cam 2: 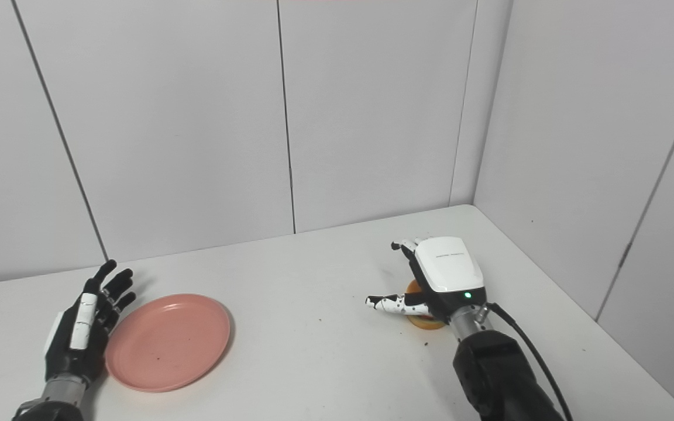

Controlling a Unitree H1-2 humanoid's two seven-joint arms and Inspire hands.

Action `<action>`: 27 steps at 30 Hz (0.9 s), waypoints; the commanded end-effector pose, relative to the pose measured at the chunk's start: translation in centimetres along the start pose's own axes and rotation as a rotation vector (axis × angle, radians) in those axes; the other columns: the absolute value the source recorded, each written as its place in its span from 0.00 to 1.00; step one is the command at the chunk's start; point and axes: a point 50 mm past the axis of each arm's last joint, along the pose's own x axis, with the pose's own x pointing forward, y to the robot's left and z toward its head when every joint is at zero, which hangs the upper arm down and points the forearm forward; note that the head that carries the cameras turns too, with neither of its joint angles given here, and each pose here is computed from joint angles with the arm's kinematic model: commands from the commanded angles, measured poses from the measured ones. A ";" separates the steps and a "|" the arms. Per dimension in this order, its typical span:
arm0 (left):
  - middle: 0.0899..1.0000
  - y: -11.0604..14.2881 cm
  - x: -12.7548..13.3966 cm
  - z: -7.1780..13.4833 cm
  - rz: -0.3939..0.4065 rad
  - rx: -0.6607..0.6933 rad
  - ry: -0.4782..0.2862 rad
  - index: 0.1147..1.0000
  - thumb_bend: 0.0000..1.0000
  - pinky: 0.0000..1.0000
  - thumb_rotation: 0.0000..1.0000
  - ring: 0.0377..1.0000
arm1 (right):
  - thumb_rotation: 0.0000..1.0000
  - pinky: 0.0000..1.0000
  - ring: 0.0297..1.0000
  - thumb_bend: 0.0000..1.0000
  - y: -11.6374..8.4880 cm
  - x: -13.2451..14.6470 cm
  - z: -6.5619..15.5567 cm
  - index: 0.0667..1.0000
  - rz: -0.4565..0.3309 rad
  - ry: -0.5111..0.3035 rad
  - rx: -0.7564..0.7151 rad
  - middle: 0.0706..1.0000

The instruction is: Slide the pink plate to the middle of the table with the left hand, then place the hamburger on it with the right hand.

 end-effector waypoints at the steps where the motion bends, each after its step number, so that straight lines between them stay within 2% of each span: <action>1: 0.82 -0.3 -0.1 -0.1 -0.026 -0.011 -0.011 0.85 0.98 0.89 0.74 0.91 | 0.81 0.73 0.73 0.89 -1.9 1.8 -0.5 0.72 -0.072 0.015 -0.031 0.72; 11: 0.81 -0.2 0.0 0.2 -0.036 -0.006 -0.017 0.85 0.98 0.88 0.75 0.89 | 0.82 0.75 0.70 0.88 0.0 3.0 -1.8 0.72 -0.010 0.073 -0.069 0.70; 22: 0.81 -0.7 -0.2 0.4 -0.053 -0.018 -0.021 0.85 0.96 0.89 0.75 0.90 | 0.83 0.79 0.74 0.87 1.5 3.5 -2.6 0.74 0.101 0.105 -0.094 0.74; 25: 0.81 -0.7 -0.3 0.4 -0.053 -0.020 -0.021 0.85 0.96 0.90 0.75 0.90 | 0.81 0.77 0.73 0.86 2.2 3.4 -2.8 0.73 0.112 0.110 -0.097 0.73; 27: 0.81 -0.7 -0.4 0.5 -0.053 -0.020 -0.023 0.85 0.96 0.90 0.75 0.90 | 0.81 0.69 0.70 0.87 2.6 3.5 -3.0 0.72 0.117 0.111 -0.093 0.71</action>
